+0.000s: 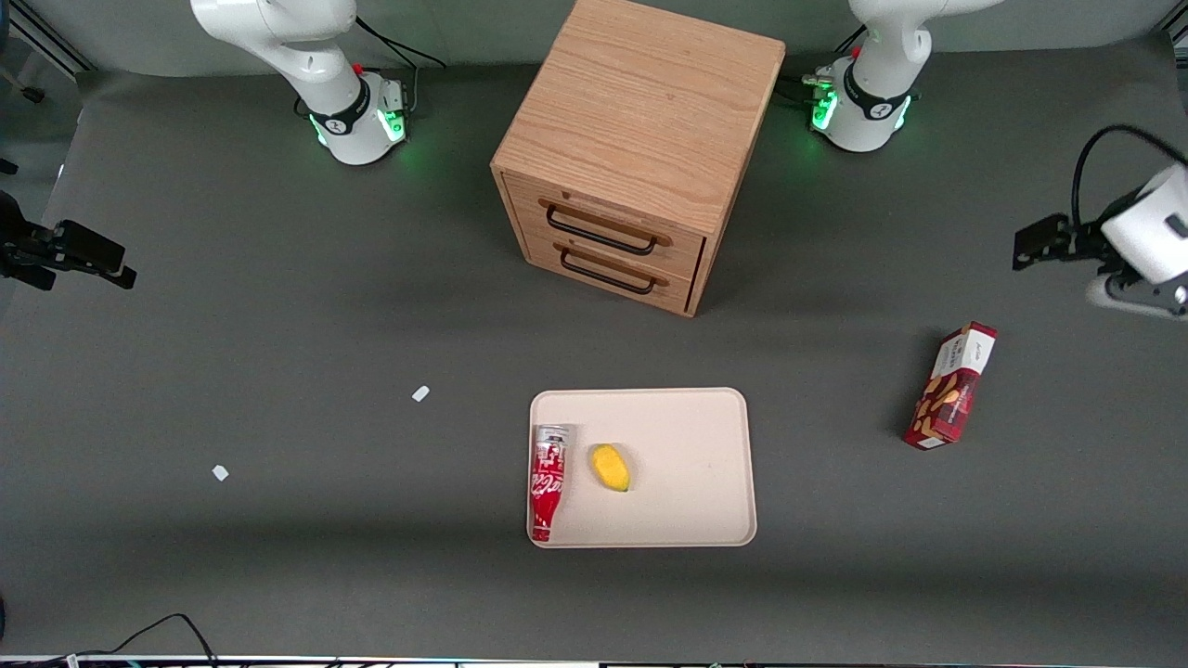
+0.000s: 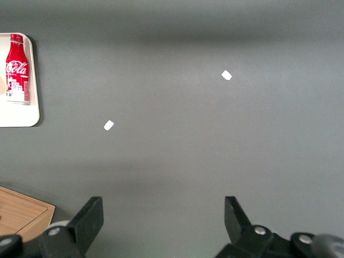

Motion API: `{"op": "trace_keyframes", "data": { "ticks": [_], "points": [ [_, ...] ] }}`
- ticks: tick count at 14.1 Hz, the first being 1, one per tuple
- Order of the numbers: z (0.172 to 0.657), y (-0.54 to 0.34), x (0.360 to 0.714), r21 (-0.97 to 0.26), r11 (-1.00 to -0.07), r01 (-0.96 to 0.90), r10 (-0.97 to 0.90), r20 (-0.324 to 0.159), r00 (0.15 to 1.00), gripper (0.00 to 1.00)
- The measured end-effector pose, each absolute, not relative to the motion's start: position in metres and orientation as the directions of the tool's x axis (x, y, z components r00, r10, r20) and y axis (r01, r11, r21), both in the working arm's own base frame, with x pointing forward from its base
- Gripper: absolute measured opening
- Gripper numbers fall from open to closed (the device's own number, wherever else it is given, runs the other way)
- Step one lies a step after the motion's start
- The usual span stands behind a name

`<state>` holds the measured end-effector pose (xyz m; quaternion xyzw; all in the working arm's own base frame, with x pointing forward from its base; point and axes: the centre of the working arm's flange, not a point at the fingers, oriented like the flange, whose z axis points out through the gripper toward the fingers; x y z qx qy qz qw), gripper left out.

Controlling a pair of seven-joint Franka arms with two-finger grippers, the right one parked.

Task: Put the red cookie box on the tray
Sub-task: 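Move the left gripper over the red shortbread box and descend, then close the left gripper on the box end and lift it upright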

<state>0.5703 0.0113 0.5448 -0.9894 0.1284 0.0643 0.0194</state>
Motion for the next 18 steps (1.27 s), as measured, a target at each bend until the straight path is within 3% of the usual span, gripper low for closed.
{"op": "trace_keyframes", "data": {
  "ticks": [4, 9, 14, 18],
  "points": [
    [0.456, 0.038, 0.599, -0.033, -0.945, -0.326, -0.323, -0.084, 0.943, 1.00],
    [0.342, 0.046, 0.587, -0.059, -0.918, -0.393, -0.394, 0.017, 0.919, 1.00],
    [0.260, 0.060, 0.588, -0.054, -0.896, -0.441, -0.443, 0.029, 0.896, 1.00],
    [0.231, 0.059, 0.585, -0.016, -0.906, -0.423, -0.423, 0.010, 0.906, 1.00]
  ]
}}
